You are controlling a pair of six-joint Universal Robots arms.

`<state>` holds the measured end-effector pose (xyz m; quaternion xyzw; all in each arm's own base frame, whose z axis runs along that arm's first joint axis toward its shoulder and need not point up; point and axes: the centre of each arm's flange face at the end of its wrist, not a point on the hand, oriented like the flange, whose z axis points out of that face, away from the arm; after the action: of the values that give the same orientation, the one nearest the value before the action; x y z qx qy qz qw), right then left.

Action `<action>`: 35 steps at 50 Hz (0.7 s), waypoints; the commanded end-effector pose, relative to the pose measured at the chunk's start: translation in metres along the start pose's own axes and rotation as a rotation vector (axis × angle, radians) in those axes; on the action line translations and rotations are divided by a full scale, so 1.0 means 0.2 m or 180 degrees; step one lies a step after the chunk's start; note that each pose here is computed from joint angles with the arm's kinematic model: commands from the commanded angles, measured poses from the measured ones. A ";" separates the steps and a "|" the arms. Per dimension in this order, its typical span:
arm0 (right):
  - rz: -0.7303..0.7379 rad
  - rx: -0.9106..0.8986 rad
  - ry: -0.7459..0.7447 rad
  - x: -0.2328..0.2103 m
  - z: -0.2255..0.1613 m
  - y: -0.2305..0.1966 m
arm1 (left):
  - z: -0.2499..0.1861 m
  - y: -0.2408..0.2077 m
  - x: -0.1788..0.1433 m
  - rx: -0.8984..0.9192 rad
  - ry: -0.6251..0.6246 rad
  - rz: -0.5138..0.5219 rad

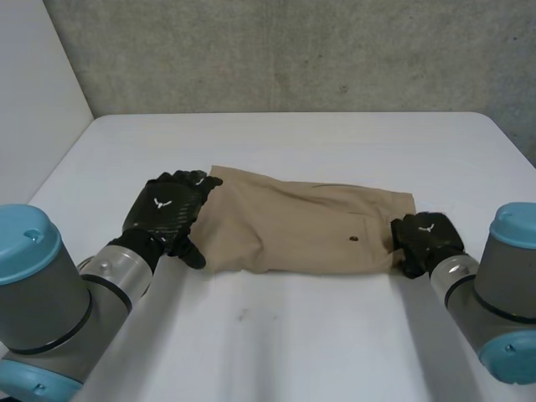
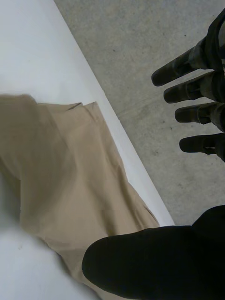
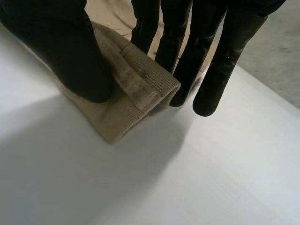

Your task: Fold the shorts.

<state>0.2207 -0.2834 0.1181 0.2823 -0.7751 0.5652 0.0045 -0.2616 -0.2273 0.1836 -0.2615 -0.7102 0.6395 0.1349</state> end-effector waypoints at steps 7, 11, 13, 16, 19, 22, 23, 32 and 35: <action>-0.0431 -0.0144 0.0873 0.50 -0.01 -0.06 | -0.02 -0.04 -0.01 0.0070 -0.0024 0.0008; -0.0780 -0.0179 0.0900 0.59 0.01 -0.10 | -0.03 -0.05 -0.02 0.0077 -0.0045 0.0002; -0.0864 -0.0031 0.0816 0.53 0.01 -0.18 | -0.04 -0.04 -0.02 0.0067 -0.0044 0.0001; -0.0941 0.0378 0.0571 0.35 0.00 -0.35 | -0.04 -0.04 -0.02 0.0058 -0.0042 -0.0001; -0.0958 0.0649 0.0357 0.20 -0.03 -0.46 | -0.04 -0.04 -0.02 0.0053 -0.0041 -0.0001; -0.1002 0.0977 -0.0044 -0.05 -0.09 -0.55 | -0.04 -0.04 -0.01 0.0054 -0.0036 -0.0001; -0.1035 0.1060 -0.0191 -0.12 -0.11 -0.56 | -0.04 -0.04 -0.01 0.0063 -0.0038 0.0001; -0.1266 0.1333 -0.1961 -0.76 -0.32 -0.37 | -0.05 -0.05 -0.02 0.0034 -0.0038 -0.0003; -0.1274 0.1338 -0.2025 -0.77 -0.33 -0.35 | -0.05 -0.06 -0.02 0.0061 -0.0048 0.0000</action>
<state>0.3486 -0.2045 0.1804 0.5331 -0.5553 0.6271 -0.1189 -0.2557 -0.2210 0.1942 -0.2565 -0.7066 0.6460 0.1326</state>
